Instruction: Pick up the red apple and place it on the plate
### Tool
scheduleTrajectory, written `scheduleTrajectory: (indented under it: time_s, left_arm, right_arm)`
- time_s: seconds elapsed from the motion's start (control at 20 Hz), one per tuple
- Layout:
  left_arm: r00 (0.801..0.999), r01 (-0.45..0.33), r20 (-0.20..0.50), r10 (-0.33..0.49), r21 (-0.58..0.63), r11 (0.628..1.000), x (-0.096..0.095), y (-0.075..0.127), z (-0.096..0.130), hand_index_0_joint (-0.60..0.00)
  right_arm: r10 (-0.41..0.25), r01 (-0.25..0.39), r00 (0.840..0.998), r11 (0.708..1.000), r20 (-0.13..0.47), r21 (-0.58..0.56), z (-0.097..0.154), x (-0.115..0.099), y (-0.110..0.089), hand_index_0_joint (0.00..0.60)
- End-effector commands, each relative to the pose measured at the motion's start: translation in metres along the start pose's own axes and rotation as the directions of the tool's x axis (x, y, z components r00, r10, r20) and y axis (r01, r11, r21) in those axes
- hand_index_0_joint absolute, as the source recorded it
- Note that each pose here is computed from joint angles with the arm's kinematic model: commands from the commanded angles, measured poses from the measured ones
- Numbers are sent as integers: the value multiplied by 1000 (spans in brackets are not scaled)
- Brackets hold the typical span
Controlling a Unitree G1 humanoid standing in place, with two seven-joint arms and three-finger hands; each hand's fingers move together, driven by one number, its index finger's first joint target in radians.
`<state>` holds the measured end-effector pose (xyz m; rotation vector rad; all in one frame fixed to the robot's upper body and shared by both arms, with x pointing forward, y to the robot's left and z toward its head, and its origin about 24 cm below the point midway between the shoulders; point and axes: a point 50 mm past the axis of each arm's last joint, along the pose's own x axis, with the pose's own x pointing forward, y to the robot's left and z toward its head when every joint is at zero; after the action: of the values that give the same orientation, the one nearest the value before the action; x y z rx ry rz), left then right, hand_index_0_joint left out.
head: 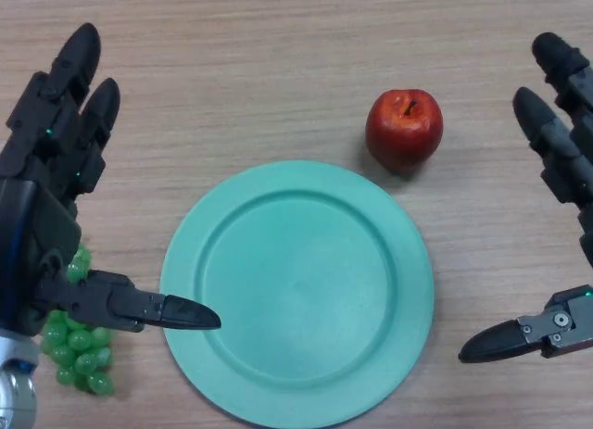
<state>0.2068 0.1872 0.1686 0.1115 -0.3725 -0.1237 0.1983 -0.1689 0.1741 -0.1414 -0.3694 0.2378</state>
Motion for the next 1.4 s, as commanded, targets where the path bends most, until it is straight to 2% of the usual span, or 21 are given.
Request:
scheduleTrajectory:
  time_s: [0.05,0.3,0.5,0.6,0.7,0.9,1.1,1.3,1.4]
  left_arm:
    - [977,-28,212,6,102,994,-1,5,31,0]
    - [977,-10,214,-24,154,988,5,-2,30,0]
    - [978,-18,209,-16,157,987,6,-3,28,0]
    - [973,-15,228,-27,180,984,5,-5,28,0]
    - [974,-25,227,-10,154,988,5,-2,25,0]
    - [978,-24,208,-9,156,987,11,4,22,0]
    - [979,-11,204,-23,162,987,13,5,24,0]
    - [979,-20,204,-19,183,983,8,4,21,0]
    - [979,-18,201,-21,186,982,5,6,21,0]
  right_arm:
    - [-25,28,982,999,187,-14,25,-3,-10,0]
    - [-29,35,982,999,188,-27,24,-3,-10,0]
    - [-15,23,986,999,165,-47,22,11,-9,0]
    - [-3,10,988,999,153,-50,21,22,-9,0]
    - [3,5,991,998,135,-55,18,40,-9,0]
    - [17,-14,999,998,43,-59,5,69,-10,0]
    - [13,-11,1000,994,16,-106,-5,98,-19,0]
    - [-13,12,1000,987,-6,-158,-21,119,-24,0]
    - [-53,58,998,972,26,-226,-28,131,-28,0]
